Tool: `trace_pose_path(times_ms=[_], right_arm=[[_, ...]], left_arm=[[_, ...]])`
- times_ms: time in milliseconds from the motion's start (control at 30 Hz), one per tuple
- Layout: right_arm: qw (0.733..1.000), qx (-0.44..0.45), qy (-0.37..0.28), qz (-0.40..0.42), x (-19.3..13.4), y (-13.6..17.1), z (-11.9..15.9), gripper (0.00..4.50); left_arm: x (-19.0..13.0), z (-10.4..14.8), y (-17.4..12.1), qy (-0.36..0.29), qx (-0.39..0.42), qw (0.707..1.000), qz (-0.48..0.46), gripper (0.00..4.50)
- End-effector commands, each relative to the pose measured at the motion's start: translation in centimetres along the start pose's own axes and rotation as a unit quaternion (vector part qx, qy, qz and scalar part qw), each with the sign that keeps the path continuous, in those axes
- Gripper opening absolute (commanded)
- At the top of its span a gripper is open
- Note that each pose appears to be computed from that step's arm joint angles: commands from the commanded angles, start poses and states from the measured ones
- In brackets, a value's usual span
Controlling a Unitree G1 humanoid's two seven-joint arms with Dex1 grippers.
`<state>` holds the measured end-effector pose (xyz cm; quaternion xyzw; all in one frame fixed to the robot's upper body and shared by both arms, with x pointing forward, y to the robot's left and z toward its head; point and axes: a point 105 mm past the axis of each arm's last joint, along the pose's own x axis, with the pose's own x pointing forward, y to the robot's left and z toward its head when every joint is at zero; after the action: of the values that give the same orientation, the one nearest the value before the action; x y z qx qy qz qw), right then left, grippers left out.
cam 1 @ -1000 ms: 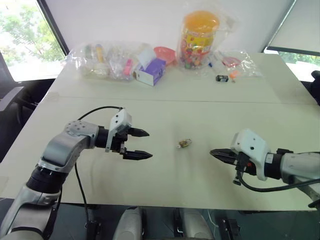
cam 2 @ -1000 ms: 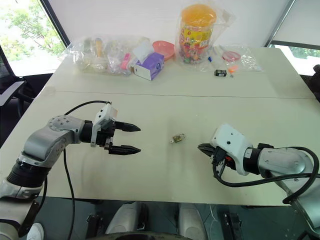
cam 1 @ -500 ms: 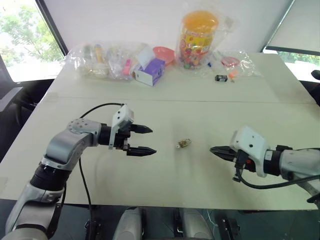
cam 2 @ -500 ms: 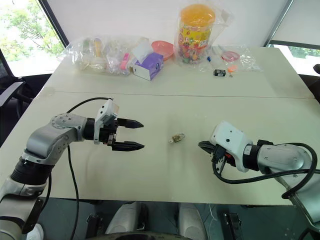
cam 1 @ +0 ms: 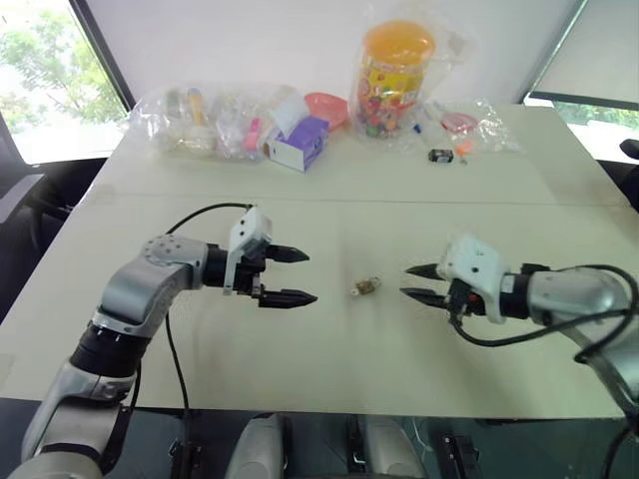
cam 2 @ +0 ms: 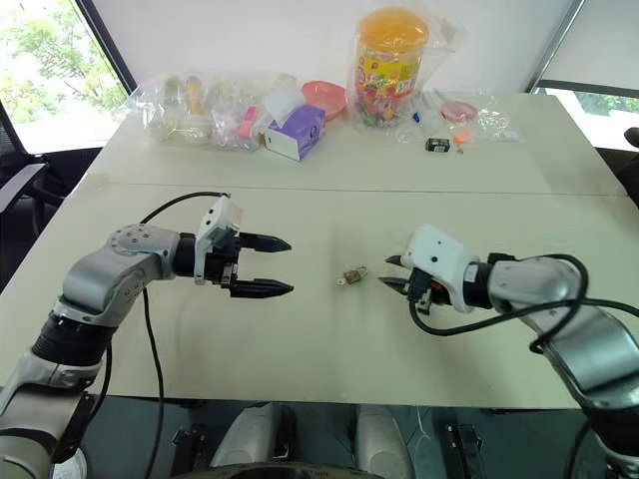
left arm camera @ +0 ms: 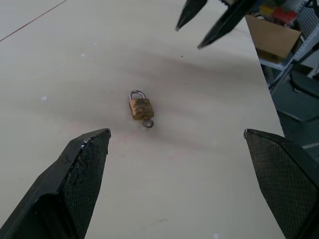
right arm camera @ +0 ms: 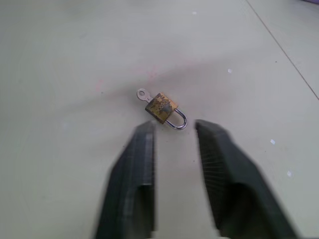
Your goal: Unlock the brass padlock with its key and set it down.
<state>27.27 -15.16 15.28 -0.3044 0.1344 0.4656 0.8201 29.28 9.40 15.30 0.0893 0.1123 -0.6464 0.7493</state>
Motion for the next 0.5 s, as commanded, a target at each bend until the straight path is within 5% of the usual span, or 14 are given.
trace_pose_path(times_ms=[33,100,500], right_arm=[[0.999,-0.027,0.0,0.034,1.3,-0.1,-0.3,3.59],[0.998,-0.03,0.004,0.054,1.9,-0.3,-0.8,4.44],[0.995,-0.02,0.002,0.096,6.3,-3.2,-2.4,4.44]], left_arm=[[-0.3,0.6,0.1,-0.006,0.021,1.0,0.006,4.5],[-0.2,0.8,0.2,-0.009,0.023,1.0,0.01,4.5],[-0.9,0.8,-0.1,-0.009,0.026,0.999,0.043,4.5]])
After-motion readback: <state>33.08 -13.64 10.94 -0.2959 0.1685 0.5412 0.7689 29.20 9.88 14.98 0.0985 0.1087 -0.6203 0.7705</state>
